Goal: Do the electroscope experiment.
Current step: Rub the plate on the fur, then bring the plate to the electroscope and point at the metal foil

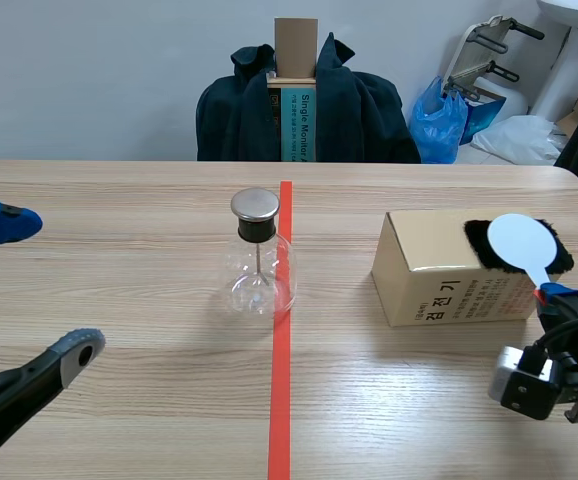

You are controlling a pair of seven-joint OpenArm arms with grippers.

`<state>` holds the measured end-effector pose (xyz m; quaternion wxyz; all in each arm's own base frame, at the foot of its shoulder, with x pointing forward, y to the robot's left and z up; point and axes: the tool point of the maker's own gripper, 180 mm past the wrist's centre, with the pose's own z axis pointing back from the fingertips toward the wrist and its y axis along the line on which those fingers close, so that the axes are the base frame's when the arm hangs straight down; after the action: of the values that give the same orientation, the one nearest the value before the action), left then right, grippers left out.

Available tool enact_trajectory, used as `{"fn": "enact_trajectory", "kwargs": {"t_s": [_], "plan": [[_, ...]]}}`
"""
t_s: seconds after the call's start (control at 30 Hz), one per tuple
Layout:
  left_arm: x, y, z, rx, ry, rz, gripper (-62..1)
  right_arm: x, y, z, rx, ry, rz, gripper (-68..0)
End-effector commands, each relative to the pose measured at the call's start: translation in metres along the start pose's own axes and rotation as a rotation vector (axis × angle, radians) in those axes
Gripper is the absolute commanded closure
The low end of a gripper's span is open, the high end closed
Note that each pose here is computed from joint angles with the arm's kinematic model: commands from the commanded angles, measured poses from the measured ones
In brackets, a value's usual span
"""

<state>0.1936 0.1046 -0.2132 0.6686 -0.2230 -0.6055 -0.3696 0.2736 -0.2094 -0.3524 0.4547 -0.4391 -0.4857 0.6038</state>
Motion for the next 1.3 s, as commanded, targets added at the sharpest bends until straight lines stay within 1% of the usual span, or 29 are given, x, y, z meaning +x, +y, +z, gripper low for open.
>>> {"fn": "enact_trajectory", "kwargs": {"t_s": [0.0, 0.13, 0.23, 0.3, 0.4, 0.5, 0.6, 0.73, 0.8, 0.87, 0.9, 0.97, 1.0, 1.03, 1.07, 1.1, 1.2, 1.27], "plan": [[0.006, -0.001, -0.001, 0.006, -0.032, 0.015, -62.3, 0.000, -0.022, -0.008, -0.080, -0.020, 0.044, -0.7], [0.006, -0.001, -0.001, 0.006, -0.032, 0.015, -62.3, 0.002, -0.070, -0.011, -0.258, -0.036, 0.122, -0.7], [0.006, -0.001, -0.001, 0.006, -0.032, 0.015, -62.3, -0.003, -0.114, -0.011, -0.387, -0.029, 0.155, -0.7], [0.006, -0.001, -0.001, 0.006, -0.032, 0.015, -62.3, -0.007, -0.147, -0.010, -0.474, -0.020, 0.163, -0.7], [0.006, -0.001, -0.001, 0.006, -0.032, 0.015, -62.3, -0.011, -0.202, -0.003, -0.618, -0.011, 0.156, -0.7], [0.005, -0.001, -0.001, 0.006, -0.029, 0.015, -62.3, -0.011, -0.254, 0.011, -0.760, -0.016, 0.146, -0.7], [0.001, -0.001, -0.001, 0.006, -0.003, 0.014, -62.3, -0.009, -0.298, 0.029, -0.884, -0.024, 0.144, -0.7], [-0.003, -0.001, -0.002, 0.006, 0.018, 0.008, -62.3, -0.005, -0.342, 0.055, -1.020, -0.033, 0.155, -0.7], [-0.007, 0.003, -0.003, 0.009, 0.040, -0.001, -62.3, -0.003, -0.358, 0.067, -1.075, -0.037, 0.154, -0.7], [-0.014, 0.011, -0.007, 0.018, 0.077, -0.017, -61.4, 0.000, -0.372, 0.077, -1.127, -0.040, 0.156, -0.7], [-0.019, 0.016, -0.009, 0.026, 0.101, -0.025, -50.7, 0.001, -0.377, 0.082, -1.149, -0.042, 0.159, -0.7], [-0.031, 0.029, -0.015, 0.040, 0.140, -0.035, -26.9, 0.004, -0.386, 0.088, -1.184, -0.049, 0.163, -0.7], [-0.036, 0.035, -0.018, 0.042, 0.152, -0.036, -17.6, 0.005, -0.390, 0.090, -1.198, -0.052, 0.159, -0.7], [-0.040, 0.041, -0.021, 0.041, 0.155, -0.035, -9.9, 0.006, -0.393, 0.093, -1.212, -0.056, 0.159, -0.7], [-0.044, 0.049, -0.025, 0.050, 0.153, -0.032, -4.0, 0.007, -0.395, 0.094, -1.221, -0.058, 0.159, -0.7], [-0.047, 0.056, -0.028, 0.060, 0.151, -0.030, -1.9, 0.008, -0.397, 0.096, -1.230, -0.062, 0.161, -0.7], [-0.060, 0.080, -0.039, 0.091, 0.148, -0.007, -2.5, 0.010, -0.400, 0.097, -1.246, -0.072, 0.170, -0.7], [-0.070, 0.094, -0.047, 0.105, 0.141, 0.025, -2.9, 0.010, -0.402, 0.098, -1.255, -0.075, 0.174, -0.7]]}}
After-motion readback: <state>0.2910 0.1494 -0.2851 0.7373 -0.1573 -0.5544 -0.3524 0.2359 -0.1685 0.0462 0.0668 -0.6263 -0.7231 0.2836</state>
